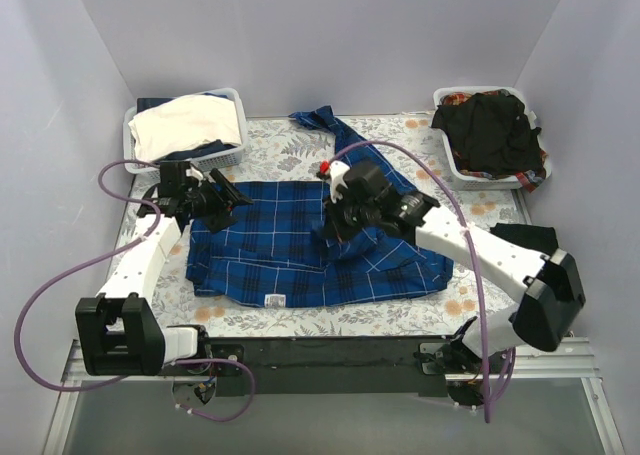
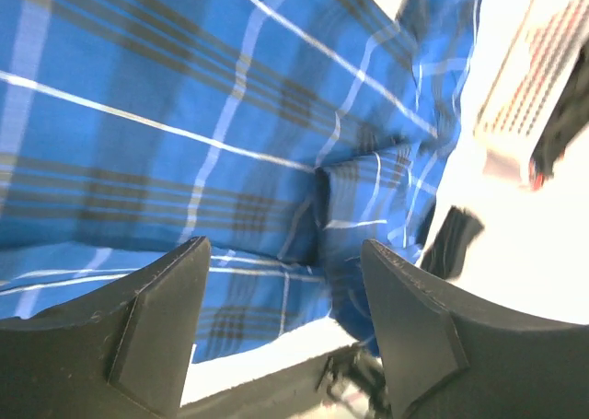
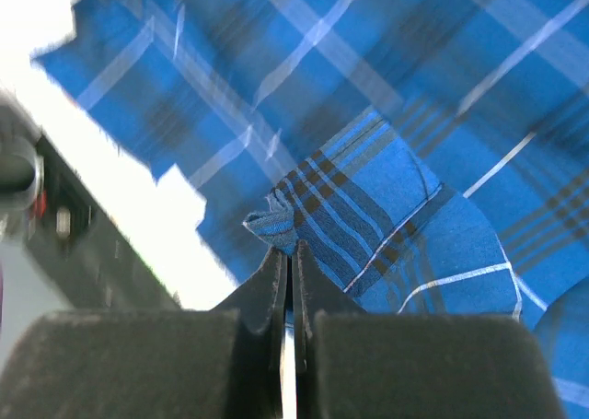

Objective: Fold and stack the long sleeve shirts
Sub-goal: Fold the shirt

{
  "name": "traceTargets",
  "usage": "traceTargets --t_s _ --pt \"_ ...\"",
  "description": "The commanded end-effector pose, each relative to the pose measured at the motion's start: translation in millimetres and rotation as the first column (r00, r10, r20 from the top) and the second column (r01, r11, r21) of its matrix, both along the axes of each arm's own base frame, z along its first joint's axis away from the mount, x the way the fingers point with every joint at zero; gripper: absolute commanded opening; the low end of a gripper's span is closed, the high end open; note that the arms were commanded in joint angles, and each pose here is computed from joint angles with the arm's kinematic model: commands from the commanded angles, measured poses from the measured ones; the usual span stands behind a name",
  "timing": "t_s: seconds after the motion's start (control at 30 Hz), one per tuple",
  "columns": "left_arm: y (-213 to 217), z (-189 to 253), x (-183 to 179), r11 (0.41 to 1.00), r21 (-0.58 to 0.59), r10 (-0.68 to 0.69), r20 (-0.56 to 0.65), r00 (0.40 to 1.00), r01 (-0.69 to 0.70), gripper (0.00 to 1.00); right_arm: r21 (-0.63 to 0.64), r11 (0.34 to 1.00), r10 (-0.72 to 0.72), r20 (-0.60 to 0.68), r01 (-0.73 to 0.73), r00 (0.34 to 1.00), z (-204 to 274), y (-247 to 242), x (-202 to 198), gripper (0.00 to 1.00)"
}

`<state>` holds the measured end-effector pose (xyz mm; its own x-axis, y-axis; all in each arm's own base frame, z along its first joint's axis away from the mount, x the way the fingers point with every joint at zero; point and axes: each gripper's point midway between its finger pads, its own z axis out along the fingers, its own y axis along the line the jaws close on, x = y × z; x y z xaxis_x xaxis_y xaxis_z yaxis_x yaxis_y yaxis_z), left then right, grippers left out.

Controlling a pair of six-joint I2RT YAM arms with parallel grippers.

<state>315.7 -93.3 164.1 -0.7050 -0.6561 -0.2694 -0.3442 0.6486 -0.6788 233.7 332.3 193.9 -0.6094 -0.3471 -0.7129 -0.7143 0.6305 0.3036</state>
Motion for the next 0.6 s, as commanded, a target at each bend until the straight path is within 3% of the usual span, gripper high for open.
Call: traceTargets --t_s 0.0,0.03,0.07,0.17,0.27,0.43,0.57 --pt "-49 4 -2 0.988 -0.083 -0.132 0.006 0.991 0.132 0.67 -0.047 0.998 0.034 -0.119 -0.04 0.992 -31 -27 -55 0.06" --pt "-54 -6 -4 0.987 -0.084 -0.142 -0.025 0.99 0.14 0.67 -0.059 0.997 0.048 -0.137 -0.056 0.989 -35 -30 -64 0.14" --pt "-59 -10 -3 0.987 -0.086 -0.142 -0.036 0.989 0.138 0.66 -0.09 0.994 0.049 -0.163 -0.064 0.985 -42 -38 -75 0.34" --pt "-83 -19 -10 0.979 -0.078 -0.194 -0.049 0.98 0.19 0.66 -0.102 0.993 0.035 -0.176 -0.054 0.984 -43 -54 -97 0.63" --pt "-109 -26 -20 0.965 -0.059 -0.261 -0.058 0.964 0.257 0.67 -0.064 0.997 -0.059 -0.13 0.051 0.99 -23 -75 -98 0.8" --pt "-154 -45 -49 0.924 -0.026 -0.383 -0.089 0.92 0.382 0.67 -0.06 0.928 -0.368 -0.024 0.367 0.929 -3 -116 -71 0.81" --pt "-183 -54 -60 0.893 -0.005 -0.448 -0.091 0.889 0.45 0.67 -0.078 0.863 -0.5 0.004 0.498 0.866 3 -137 -62 0.79"
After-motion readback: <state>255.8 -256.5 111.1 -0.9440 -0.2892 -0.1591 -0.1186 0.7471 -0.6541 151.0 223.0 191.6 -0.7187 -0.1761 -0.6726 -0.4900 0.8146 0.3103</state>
